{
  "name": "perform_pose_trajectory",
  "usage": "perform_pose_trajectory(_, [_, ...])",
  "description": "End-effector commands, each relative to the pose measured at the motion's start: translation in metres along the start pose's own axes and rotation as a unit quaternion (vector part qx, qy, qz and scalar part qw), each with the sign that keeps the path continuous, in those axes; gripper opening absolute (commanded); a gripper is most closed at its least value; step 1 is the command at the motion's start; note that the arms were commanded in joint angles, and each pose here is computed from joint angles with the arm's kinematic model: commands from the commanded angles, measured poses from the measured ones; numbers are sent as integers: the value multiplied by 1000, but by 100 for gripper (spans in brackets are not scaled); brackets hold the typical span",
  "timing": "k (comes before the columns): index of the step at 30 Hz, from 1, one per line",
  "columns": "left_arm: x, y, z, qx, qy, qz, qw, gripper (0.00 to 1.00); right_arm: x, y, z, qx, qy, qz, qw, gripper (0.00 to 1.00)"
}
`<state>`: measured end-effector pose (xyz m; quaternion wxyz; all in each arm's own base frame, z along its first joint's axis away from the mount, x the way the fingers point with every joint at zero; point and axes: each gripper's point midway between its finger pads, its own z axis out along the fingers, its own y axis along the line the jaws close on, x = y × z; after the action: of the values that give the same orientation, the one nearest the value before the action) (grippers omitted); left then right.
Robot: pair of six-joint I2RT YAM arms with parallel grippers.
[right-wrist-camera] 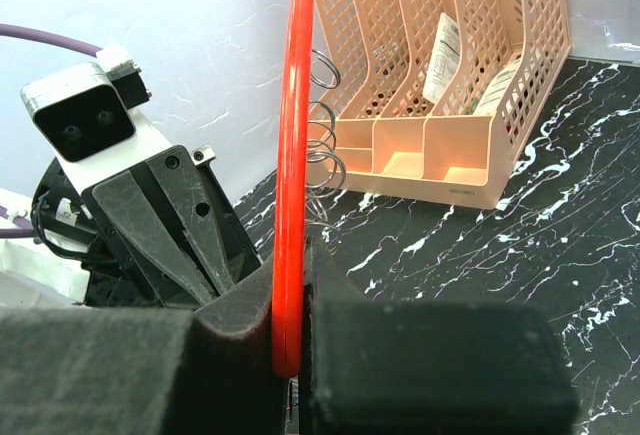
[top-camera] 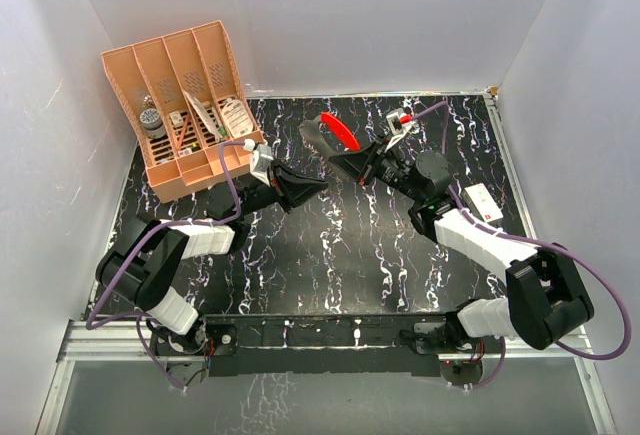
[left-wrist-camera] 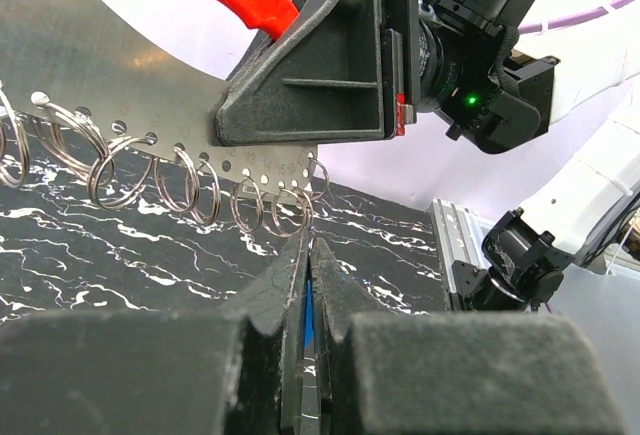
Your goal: Put the keys on the keyring
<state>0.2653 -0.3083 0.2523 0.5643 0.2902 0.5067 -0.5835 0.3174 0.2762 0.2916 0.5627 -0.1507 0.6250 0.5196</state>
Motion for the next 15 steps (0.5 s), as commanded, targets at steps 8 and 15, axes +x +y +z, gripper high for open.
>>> perform_pose_trajectory(8, [-43, -16, 8, 34, -71, 103, 992, 0, -29, 24, 2, -33, -46, -31, 998, 0])
perform_pose_trajectory(15, [-42, -13, 6, 16, -63, 132, 989, 0, -30, 27, 2, -38, -45, -32, 998, 0])
